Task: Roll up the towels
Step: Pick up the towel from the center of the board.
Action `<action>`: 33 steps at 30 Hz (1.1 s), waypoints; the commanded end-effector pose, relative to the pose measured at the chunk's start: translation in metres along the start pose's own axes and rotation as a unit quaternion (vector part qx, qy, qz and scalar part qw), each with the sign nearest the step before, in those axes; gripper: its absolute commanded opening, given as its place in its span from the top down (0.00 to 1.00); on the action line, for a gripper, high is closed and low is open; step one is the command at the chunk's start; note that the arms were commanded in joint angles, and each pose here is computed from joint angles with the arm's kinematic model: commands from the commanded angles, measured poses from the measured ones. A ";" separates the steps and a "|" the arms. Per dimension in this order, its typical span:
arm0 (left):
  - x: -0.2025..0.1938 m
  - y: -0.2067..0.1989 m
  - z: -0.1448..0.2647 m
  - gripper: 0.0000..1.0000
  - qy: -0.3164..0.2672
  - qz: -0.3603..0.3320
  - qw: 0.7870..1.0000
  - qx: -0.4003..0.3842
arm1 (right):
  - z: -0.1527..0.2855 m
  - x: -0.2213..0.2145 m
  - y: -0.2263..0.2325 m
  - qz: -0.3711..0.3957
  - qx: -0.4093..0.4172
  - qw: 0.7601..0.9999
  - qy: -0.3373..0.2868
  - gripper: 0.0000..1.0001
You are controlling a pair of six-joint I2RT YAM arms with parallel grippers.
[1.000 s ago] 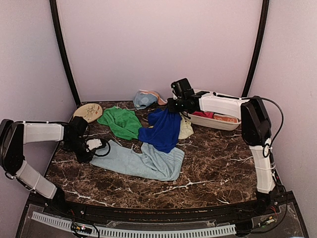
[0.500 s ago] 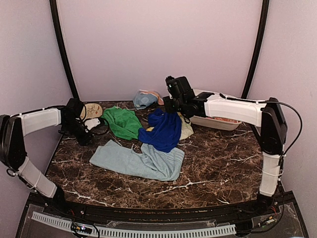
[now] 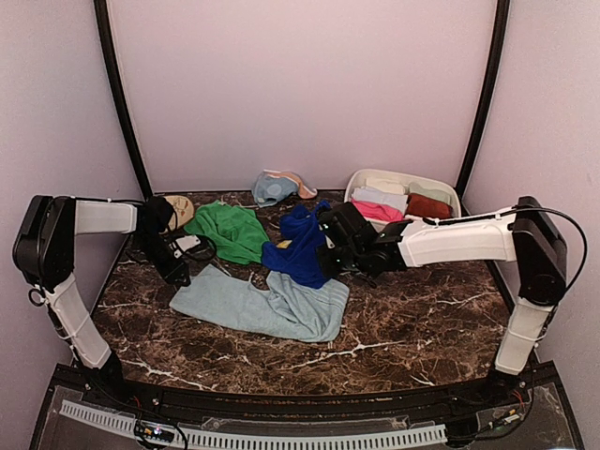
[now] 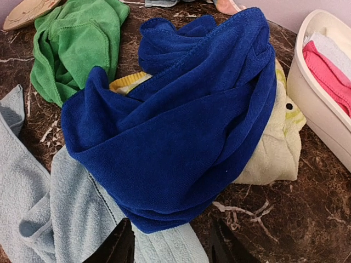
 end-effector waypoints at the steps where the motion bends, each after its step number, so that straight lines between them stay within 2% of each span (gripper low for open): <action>1: 0.006 -0.005 -0.006 0.66 -0.007 0.010 1.000 -0.010 | 0.018 0.013 0.016 -0.043 0.047 0.997 -0.031 0.55; 5: 0.005 -0.014 -0.015 0.70 0.003 -0.004 1.000 -0.008 | 0.014 0.007 0.020 -0.047 0.057 0.997 -0.023 0.56; 13: 0.005 -0.014 -0.005 1.00 0.000 -0.009 1.000 0.015 | 0.003 -0.002 0.039 -0.041 0.098 0.994 0.004 0.60; 24: 0.007 -0.025 0.050 1.00 -0.040 -0.011 0.998 0.049 | -0.013 -0.033 0.110 0.012 0.186 0.981 0.055 0.58; 29: 0.000 -0.030 0.062 1.00 -0.040 -0.009 0.998 0.057 | -0.029 -0.054 0.121 0.014 0.201 0.975 0.097 0.58; 31: 0.000 -0.032 0.068 1.00 -0.044 -0.011 0.997 0.061 | -0.034 -0.060 0.120 0.012 0.196 0.975 0.107 0.67; 32: 0.000 -0.032 0.071 1.00 -0.046 -0.011 0.997 0.064 | -0.035 -0.061 0.120 0.011 0.193 0.975 0.108 0.74; 33: 0.000 -0.032 0.074 1.00 -0.049 -0.011 0.996 0.067 | -0.035 -0.059 0.118 0.009 0.188 0.977 0.104 0.86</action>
Point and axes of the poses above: each gripper's point midway between its finger pads, its own z axis back along the fingers, its own y axis along the line the jaws close on, x = y × z, the point moved 3 cm from there along z, back along the fingers, and after that the axes turned 2 degrees about -z, right-handed, at the moved point
